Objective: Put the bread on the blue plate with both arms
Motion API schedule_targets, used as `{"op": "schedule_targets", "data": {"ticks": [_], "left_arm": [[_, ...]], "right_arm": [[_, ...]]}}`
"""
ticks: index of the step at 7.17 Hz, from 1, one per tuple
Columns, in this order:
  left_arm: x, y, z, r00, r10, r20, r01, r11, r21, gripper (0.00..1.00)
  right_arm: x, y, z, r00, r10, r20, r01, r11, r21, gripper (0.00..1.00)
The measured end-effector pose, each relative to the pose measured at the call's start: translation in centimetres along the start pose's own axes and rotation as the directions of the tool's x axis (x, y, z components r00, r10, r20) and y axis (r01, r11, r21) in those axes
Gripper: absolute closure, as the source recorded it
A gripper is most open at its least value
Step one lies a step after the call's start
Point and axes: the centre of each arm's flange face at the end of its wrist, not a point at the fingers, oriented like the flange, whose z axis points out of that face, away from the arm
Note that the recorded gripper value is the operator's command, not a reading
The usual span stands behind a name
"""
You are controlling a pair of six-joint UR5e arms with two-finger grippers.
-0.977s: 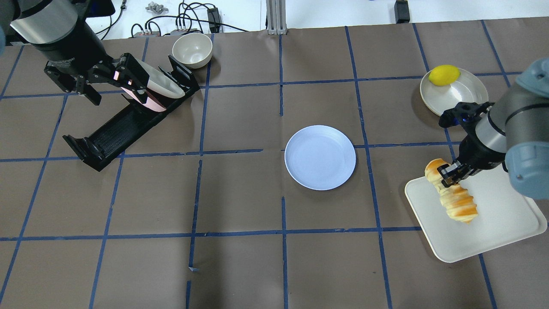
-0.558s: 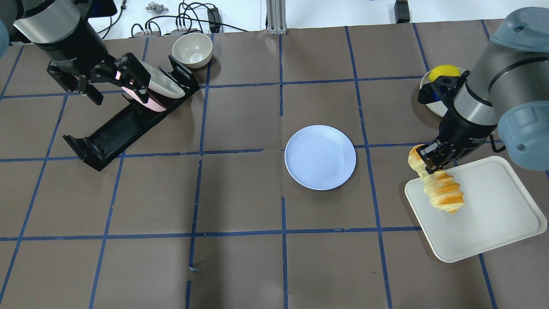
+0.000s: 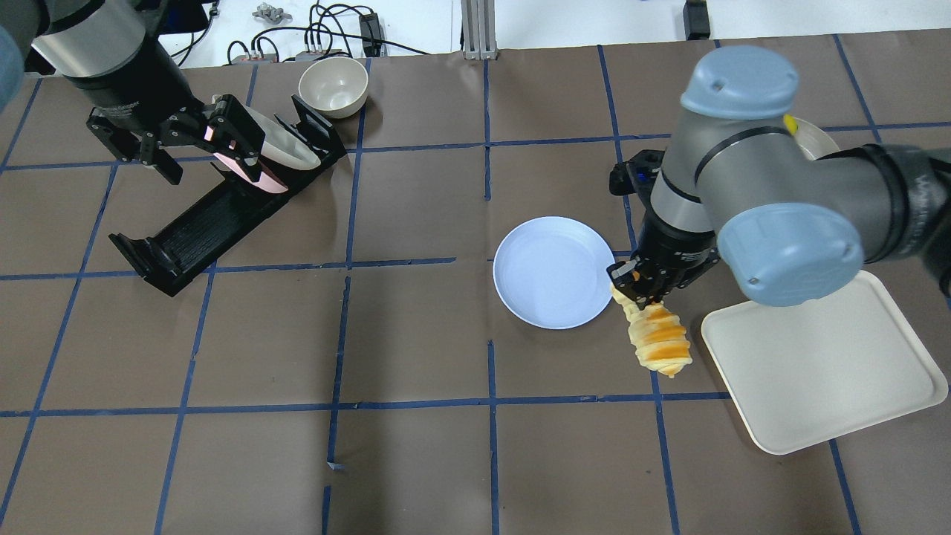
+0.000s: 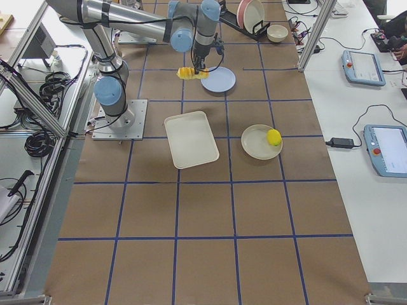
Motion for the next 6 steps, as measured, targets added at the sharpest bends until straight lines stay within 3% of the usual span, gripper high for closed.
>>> {"op": "schedule_targets", "data": {"ticks": [4, 6], "left_arm": [[0.0, -0.1, 0.0, 1.0, 0.0, 0.006, 0.0, 1.0, -0.004, 0.0], [-0.1, 0.0, -0.1, 1.0, -0.001, 0.008, 0.001, 1.0, -0.004, 0.0]], "right_arm": [[-3.5, -8.9, 6.3, 0.998, -0.057, 0.034, 0.053, 0.995, 0.089, 0.88], [-4.0, -11.8, 8.0, 0.997, -0.07, 0.035, 0.067, 0.994, 0.083, 0.07]]}}
